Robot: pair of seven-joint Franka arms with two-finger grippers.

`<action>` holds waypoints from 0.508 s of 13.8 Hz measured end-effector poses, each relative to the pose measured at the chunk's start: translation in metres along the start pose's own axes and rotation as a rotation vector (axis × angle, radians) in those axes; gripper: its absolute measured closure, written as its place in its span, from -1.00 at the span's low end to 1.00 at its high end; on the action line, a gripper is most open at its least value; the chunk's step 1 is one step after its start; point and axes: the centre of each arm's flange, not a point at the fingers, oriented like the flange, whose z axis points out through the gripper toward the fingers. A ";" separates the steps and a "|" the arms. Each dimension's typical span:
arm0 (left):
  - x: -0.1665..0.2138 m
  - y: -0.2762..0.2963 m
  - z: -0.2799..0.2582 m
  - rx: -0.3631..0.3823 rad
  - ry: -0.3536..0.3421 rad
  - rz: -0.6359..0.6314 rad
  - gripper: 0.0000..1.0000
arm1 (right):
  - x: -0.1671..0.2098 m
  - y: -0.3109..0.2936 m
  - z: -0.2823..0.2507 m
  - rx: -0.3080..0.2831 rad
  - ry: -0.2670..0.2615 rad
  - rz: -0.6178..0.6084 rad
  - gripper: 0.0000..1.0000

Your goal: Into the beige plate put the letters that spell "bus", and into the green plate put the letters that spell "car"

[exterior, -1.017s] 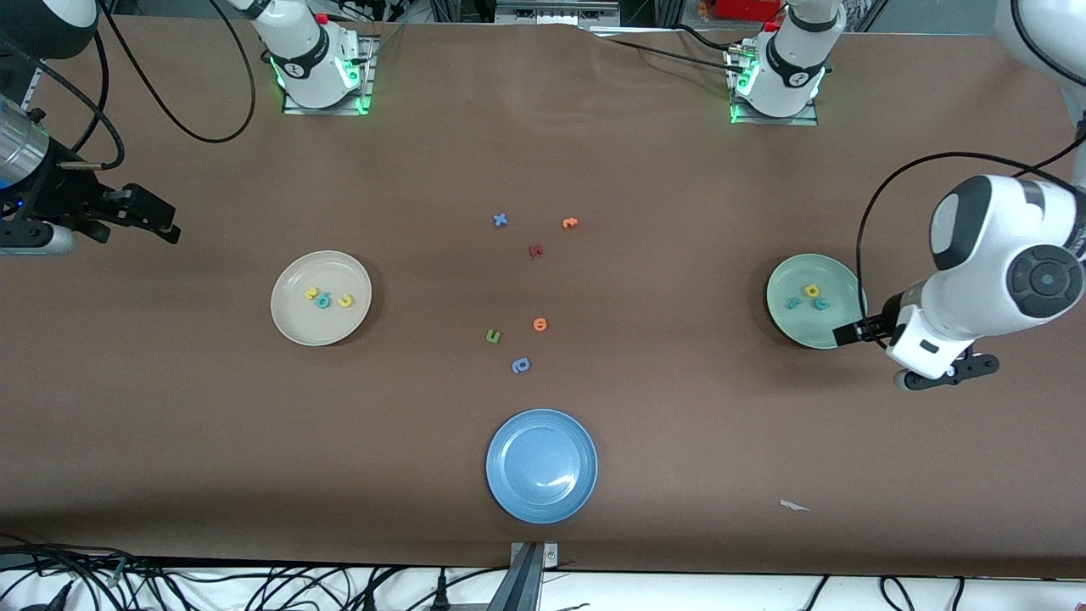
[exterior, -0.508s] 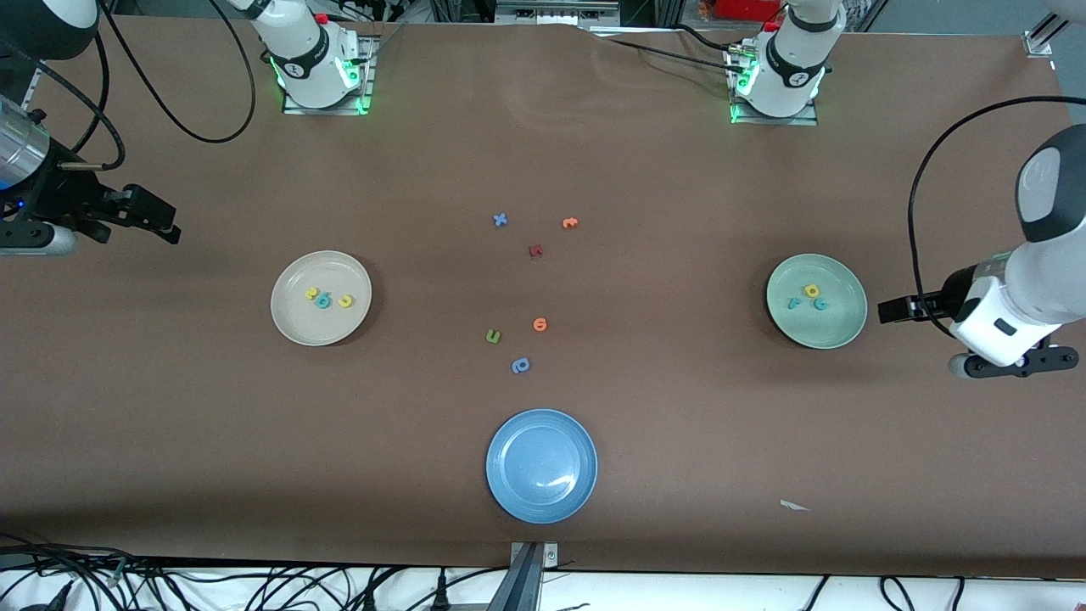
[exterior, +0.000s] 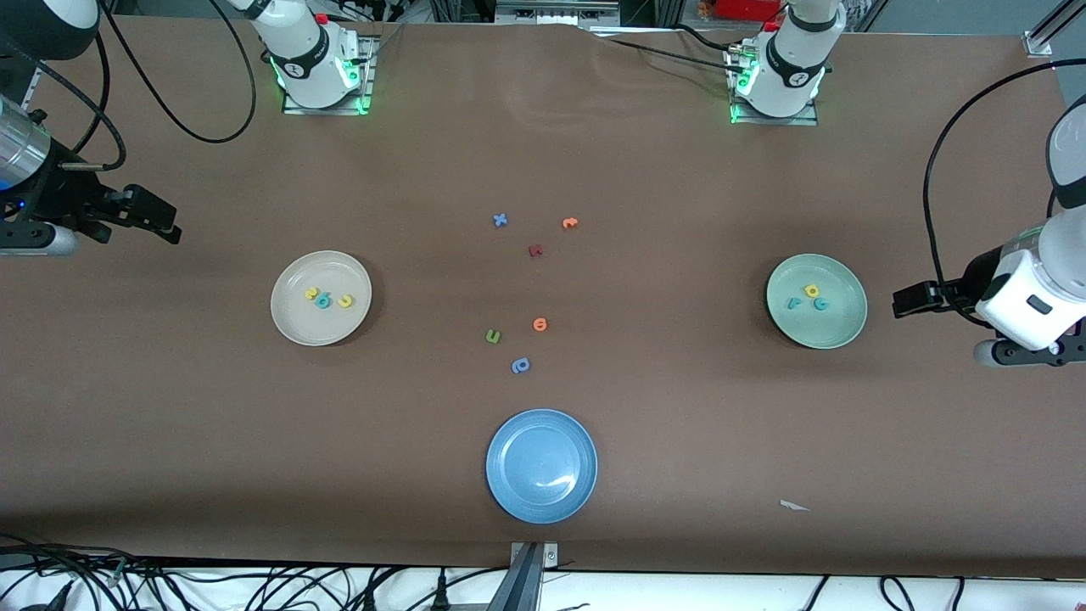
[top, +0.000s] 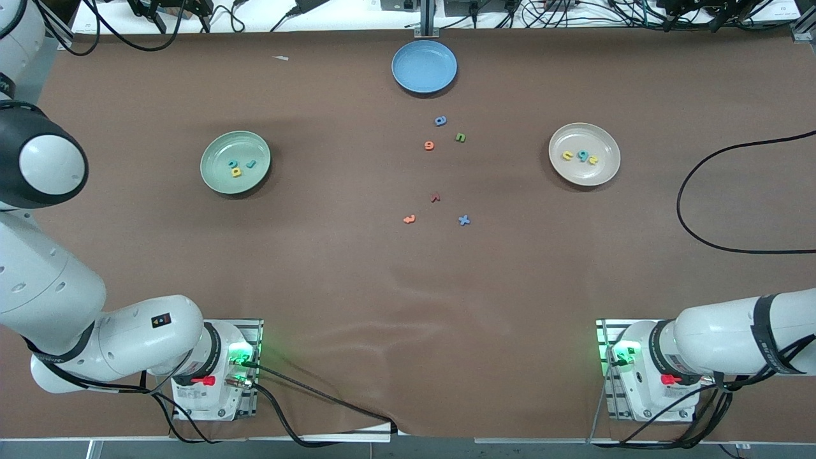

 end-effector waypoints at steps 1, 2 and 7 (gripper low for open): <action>0.000 0.003 -0.001 -0.002 -0.007 0.005 -1.00 | 0.000 0.000 0.000 0.000 0.000 0.000 -1.00; 0.000 0.005 -0.003 -0.016 -0.010 0.001 -1.00 | 0.000 0.000 0.000 0.000 0.000 0.000 -1.00; -0.008 0.002 -0.020 -0.034 0.002 0.006 -0.97 | 0.000 0.000 0.001 0.000 -0.001 0.000 -1.00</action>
